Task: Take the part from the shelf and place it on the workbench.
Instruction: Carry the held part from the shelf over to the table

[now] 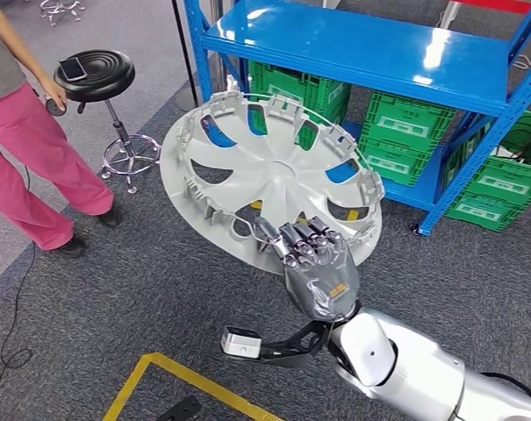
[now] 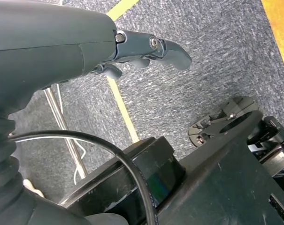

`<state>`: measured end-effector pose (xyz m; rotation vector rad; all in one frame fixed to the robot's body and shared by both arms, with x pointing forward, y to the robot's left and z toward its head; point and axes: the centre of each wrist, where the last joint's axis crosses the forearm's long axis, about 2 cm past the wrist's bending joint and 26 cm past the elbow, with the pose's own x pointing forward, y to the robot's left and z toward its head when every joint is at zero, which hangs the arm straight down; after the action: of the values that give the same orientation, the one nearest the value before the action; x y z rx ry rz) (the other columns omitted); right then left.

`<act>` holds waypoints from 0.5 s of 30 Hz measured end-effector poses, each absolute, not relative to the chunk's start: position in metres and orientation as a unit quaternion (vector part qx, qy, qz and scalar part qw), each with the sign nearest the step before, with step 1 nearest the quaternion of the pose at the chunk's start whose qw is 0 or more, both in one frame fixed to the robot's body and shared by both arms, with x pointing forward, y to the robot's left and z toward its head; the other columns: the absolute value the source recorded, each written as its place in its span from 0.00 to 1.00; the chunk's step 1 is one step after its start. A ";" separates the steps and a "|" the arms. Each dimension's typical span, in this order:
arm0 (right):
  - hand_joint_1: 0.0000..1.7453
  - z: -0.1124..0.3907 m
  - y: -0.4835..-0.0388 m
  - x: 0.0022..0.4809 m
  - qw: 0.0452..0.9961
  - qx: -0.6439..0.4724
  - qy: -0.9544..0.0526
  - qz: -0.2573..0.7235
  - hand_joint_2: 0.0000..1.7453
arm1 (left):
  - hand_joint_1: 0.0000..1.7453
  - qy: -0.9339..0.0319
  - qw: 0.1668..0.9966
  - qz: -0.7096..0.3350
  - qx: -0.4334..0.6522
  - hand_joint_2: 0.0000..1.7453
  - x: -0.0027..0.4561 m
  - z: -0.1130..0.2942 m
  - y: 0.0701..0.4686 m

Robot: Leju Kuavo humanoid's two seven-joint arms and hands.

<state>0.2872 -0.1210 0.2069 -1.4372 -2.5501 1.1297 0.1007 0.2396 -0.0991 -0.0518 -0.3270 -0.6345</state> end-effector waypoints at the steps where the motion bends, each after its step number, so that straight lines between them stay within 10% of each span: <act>1: 1.00 0.207 -0.120 0.287 0.003 -0.459 -0.813 0.359 1.00 | 0.00 -0.161 0.936 -0.311 -0.026 1.00 0.101 -0.099 0.240; 15: 1.00 0.203 -0.113 0.289 -0.028 -0.452 -0.809 0.376 1.00 | 0.00 -0.164 0.932 -0.321 -0.025 1.00 0.102 -0.099 0.240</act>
<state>0.2885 -0.1127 0.2033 -1.4440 -2.5866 1.2015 0.1017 0.2397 -0.0989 -0.0502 -0.3366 -0.6565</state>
